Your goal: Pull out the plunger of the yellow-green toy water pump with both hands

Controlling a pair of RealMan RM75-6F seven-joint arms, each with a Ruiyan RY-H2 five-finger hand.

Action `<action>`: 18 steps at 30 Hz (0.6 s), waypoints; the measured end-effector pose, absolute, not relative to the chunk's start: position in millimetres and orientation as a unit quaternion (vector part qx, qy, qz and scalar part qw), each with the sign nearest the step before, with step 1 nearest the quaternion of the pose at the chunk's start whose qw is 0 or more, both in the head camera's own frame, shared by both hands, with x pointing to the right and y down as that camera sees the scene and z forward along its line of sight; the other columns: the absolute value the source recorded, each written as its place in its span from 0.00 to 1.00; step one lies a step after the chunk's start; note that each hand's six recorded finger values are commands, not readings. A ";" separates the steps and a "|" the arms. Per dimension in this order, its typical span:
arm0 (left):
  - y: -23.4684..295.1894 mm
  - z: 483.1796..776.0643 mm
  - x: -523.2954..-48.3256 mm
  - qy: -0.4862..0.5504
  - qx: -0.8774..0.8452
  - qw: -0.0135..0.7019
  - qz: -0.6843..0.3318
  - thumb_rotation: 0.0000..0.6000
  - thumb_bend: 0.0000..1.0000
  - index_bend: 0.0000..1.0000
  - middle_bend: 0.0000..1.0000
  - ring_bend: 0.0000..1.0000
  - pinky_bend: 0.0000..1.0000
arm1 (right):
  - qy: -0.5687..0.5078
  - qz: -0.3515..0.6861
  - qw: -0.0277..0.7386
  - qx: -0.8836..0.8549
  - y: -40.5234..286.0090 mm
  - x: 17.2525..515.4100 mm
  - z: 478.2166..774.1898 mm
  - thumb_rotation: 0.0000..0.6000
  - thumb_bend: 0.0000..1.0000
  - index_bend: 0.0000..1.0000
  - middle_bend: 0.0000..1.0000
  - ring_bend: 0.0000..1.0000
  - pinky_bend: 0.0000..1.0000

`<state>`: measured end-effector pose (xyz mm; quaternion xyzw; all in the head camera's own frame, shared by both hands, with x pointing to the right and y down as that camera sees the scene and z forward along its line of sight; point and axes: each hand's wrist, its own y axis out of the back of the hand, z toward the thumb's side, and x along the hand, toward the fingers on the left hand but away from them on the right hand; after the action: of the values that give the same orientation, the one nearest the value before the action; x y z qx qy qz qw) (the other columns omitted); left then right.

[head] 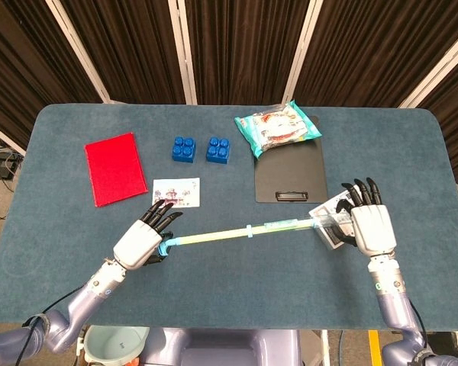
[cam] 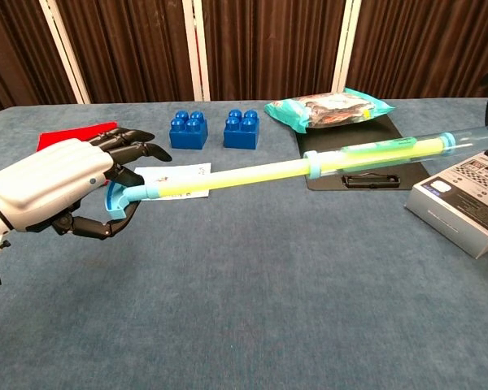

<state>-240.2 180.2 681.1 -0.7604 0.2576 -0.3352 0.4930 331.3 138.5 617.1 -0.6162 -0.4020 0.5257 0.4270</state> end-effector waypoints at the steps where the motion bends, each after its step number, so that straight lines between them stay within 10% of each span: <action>1: 180.2 680.0 -241.0 0.258 -0.758 0.496 -0.335 1.00 0.77 0.76 0.13 0.01 0.04 | -0.403 0.528 0.427 -0.614 137.0 333.3 616.8 1.00 0.33 0.88 0.21 0.12 0.03; 18: 173.6 664.1 -267.2 0.261 -0.742 0.510 -0.347 1.00 0.77 0.76 0.14 0.01 0.04 | -0.410 0.552 0.439 -0.578 99.0 358.4 618.6 1.00 0.34 0.88 0.21 0.12 0.03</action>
<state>-267.2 173.6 664.1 -0.7424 0.2610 -0.3468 0.5103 358.4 99.0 618.6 -0.5777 -0.4102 0.5522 0.4395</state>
